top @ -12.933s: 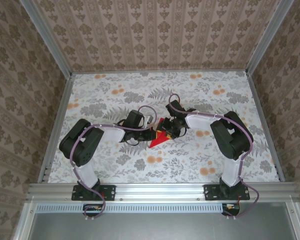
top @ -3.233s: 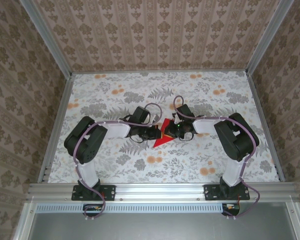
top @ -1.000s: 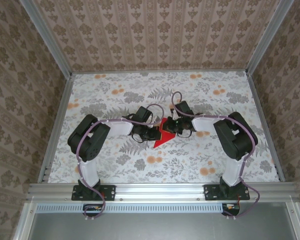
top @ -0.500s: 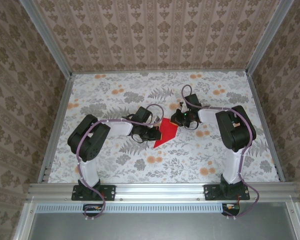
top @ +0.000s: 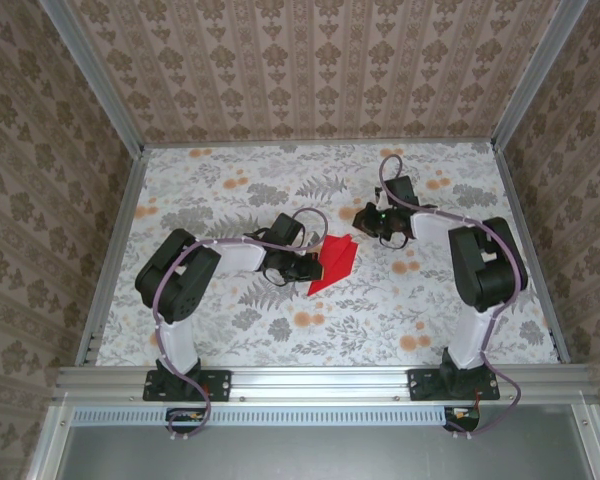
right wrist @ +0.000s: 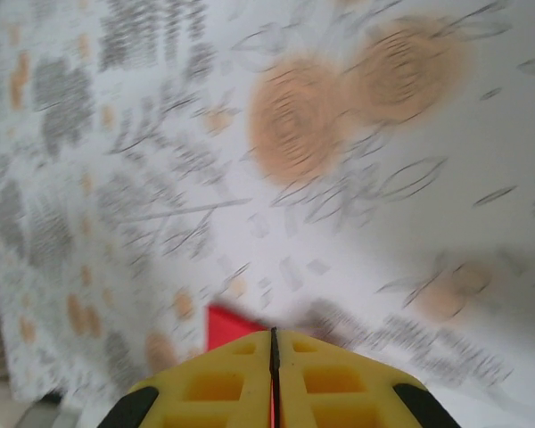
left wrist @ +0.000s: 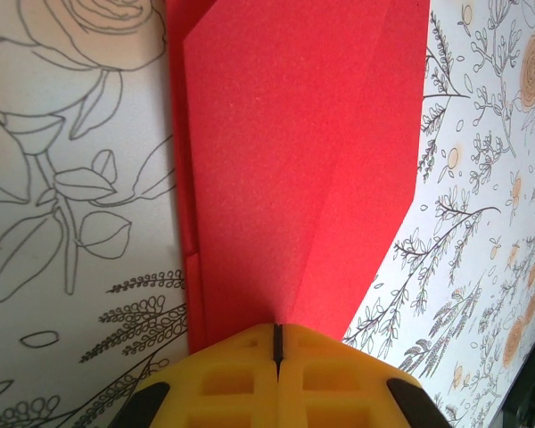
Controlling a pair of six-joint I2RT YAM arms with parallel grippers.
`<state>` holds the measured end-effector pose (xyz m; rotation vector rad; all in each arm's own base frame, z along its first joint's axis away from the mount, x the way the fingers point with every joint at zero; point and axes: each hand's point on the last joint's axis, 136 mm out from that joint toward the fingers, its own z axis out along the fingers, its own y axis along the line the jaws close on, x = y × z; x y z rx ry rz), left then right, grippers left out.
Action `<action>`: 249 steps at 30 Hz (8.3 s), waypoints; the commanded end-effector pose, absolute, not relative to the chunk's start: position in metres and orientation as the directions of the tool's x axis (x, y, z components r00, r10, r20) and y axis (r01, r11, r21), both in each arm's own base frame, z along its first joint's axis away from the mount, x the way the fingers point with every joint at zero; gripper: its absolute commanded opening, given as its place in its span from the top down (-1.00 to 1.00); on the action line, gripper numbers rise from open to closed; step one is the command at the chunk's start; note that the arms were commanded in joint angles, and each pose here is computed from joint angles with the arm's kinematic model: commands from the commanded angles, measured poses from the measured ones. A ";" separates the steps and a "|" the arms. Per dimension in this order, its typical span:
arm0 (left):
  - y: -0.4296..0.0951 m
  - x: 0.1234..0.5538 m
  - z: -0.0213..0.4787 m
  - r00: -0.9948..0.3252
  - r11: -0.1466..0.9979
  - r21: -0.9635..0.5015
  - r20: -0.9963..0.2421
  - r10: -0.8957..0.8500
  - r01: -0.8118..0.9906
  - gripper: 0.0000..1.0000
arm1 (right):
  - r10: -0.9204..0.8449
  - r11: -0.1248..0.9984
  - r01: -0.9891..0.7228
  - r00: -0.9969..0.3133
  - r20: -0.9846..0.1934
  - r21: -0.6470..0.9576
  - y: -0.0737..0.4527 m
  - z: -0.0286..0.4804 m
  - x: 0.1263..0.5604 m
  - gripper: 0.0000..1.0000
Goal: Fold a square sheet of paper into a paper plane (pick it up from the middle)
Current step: Fourth fold the wing at the center of the table, then turn over the paper at the center of the table.
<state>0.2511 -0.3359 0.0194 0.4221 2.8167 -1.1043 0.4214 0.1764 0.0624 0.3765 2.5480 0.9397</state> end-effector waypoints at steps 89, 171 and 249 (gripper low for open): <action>-0.310 0.213 0.014 -0.958 0.808 -0.515 -0.118 0.263 0.285 0.63 | 0.315 0.799 0.291 -0.948 0.045 0.526 0.215 -0.047 0.310 0.84; -0.297 0.213 0.055 -0.846 0.632 -0.562 -0.348 0.404 0.533 0.90 | 0.345 0.851 0.361 -0.932 0.112 0.382 0.189 -0.070 0.296 0.86; -0.317 0.283 0.041 -0.903 0.783 -0.513 -0.407 0.137 0.350 0.35 | 0.458 0.781 0.357 -0.886 -0.081 0.512 0.197 0.027 0.347 0.21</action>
